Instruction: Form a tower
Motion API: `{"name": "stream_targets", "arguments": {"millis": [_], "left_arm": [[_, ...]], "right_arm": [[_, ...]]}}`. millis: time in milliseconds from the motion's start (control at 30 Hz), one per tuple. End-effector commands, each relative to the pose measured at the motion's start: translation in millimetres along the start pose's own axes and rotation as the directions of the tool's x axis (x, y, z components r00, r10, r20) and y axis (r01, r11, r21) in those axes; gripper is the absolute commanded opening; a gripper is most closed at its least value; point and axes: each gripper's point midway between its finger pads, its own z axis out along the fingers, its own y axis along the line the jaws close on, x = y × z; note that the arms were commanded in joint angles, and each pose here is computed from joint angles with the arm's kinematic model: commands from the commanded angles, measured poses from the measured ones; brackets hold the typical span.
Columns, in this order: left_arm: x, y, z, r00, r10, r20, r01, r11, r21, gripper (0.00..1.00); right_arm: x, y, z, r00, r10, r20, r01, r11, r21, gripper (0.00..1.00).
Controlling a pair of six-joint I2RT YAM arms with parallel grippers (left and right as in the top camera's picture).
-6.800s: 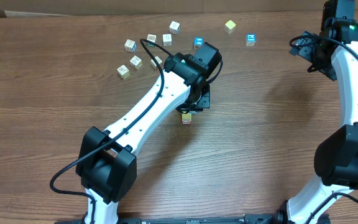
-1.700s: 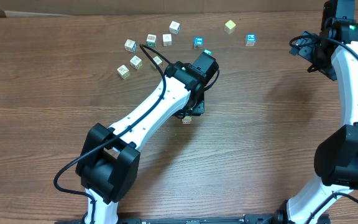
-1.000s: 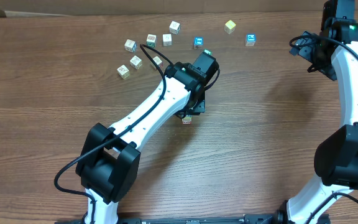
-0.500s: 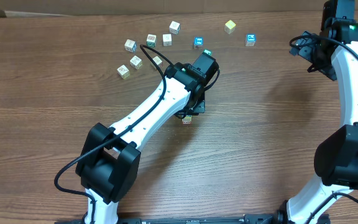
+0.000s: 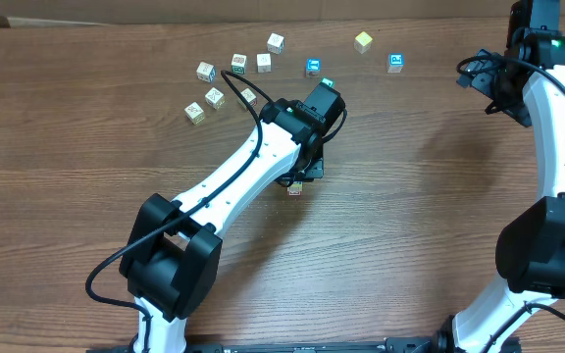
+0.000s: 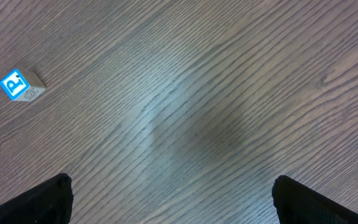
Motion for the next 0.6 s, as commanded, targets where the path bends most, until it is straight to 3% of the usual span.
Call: {"name": "stream_targets", "arguments": {"millis": [0,567], "left_arm": [[0.8,1.6,-5.2,1.000,0.004,0.007,-0.004,1.000,0.003,0.26],[-1.7,0.9,-14.6,1.000,0.003,0.008,-0.003,1.000,0.004,0.27]], "right_arm": [[-3.7,-0.5,-3.9,1.000,0.004,0.015,-0.004,1.000,-0.003,1.00],[-3.7,-0.5,-3.9,1.000,0.004,0.015,-0.004,1.000,-0.003,1.00]]}}
